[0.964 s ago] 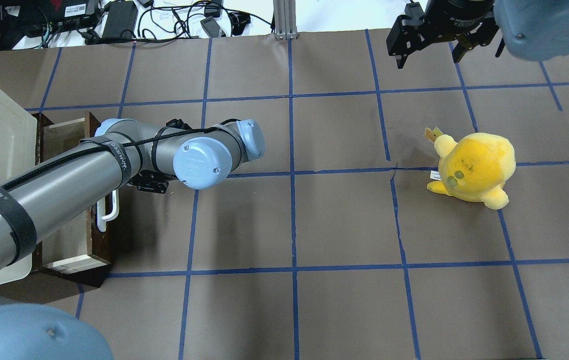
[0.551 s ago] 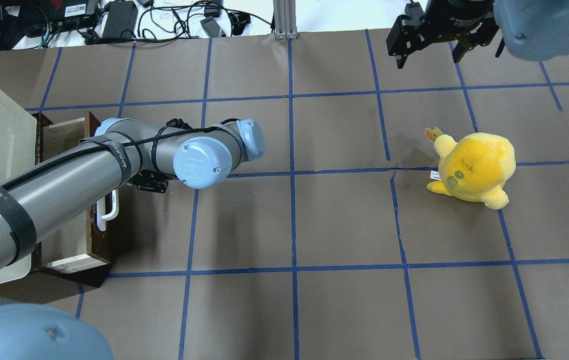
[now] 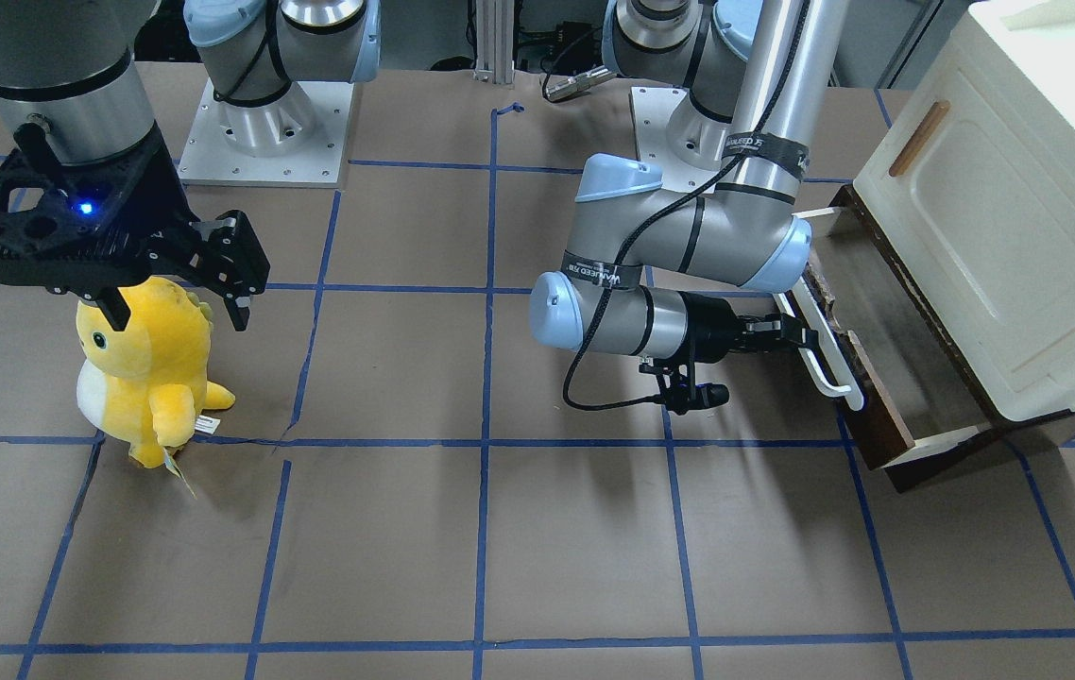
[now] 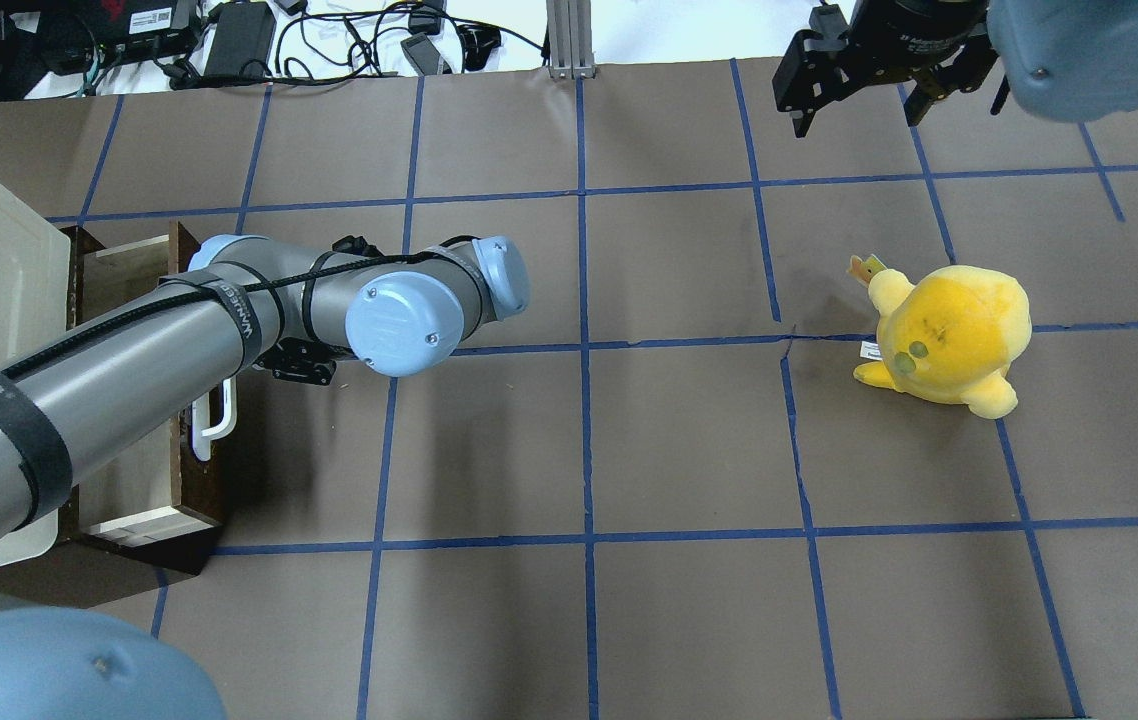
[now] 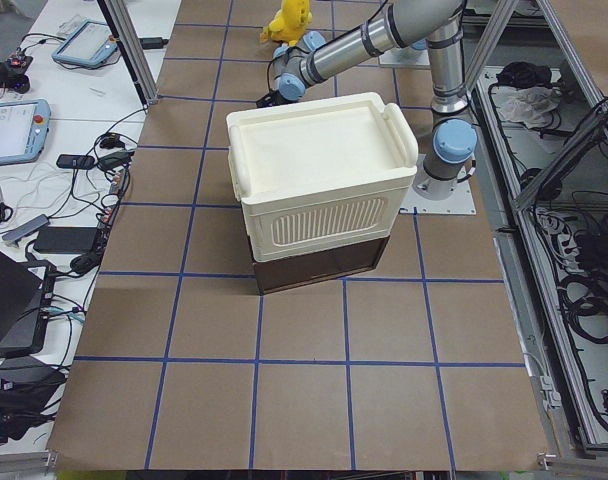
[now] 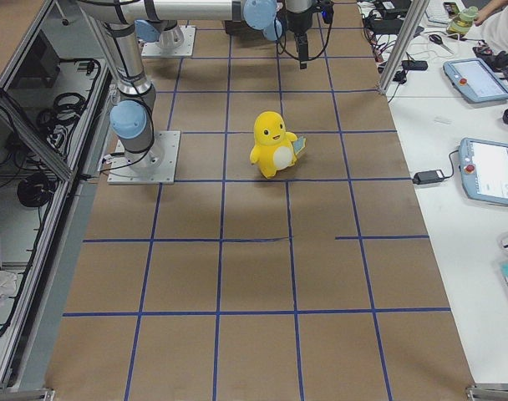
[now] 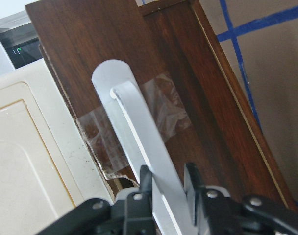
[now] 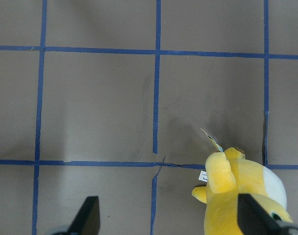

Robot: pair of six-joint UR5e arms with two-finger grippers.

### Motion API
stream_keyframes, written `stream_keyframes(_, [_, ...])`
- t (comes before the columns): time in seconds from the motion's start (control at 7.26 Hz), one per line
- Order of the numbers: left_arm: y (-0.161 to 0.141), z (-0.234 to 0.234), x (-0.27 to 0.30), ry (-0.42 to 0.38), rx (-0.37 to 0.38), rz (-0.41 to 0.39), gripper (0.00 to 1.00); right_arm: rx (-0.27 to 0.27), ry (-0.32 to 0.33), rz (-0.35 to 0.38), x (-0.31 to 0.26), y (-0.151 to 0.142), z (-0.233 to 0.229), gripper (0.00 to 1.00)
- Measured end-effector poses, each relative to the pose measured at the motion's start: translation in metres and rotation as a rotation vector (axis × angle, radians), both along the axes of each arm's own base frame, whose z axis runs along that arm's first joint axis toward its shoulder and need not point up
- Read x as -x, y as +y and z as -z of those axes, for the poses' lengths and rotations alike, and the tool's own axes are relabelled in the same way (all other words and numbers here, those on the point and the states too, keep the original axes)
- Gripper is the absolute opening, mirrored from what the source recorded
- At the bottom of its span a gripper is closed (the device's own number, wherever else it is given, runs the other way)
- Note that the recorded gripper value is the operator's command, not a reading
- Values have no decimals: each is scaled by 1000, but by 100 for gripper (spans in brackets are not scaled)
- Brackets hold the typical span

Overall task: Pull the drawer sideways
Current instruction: 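Keep pulling the drawer outward with the left gripper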

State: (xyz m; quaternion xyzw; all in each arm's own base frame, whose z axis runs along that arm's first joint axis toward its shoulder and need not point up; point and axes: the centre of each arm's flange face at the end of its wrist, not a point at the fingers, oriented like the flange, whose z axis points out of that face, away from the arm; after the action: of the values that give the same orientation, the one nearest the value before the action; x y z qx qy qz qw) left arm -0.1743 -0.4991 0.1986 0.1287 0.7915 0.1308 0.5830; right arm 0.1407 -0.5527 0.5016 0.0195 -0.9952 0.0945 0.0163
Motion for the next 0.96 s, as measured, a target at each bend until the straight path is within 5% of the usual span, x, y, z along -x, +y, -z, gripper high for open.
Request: stream_keyframes(0.96, [2,3,6,-1,-3,11,9,0,0,0,0,0,0,100])
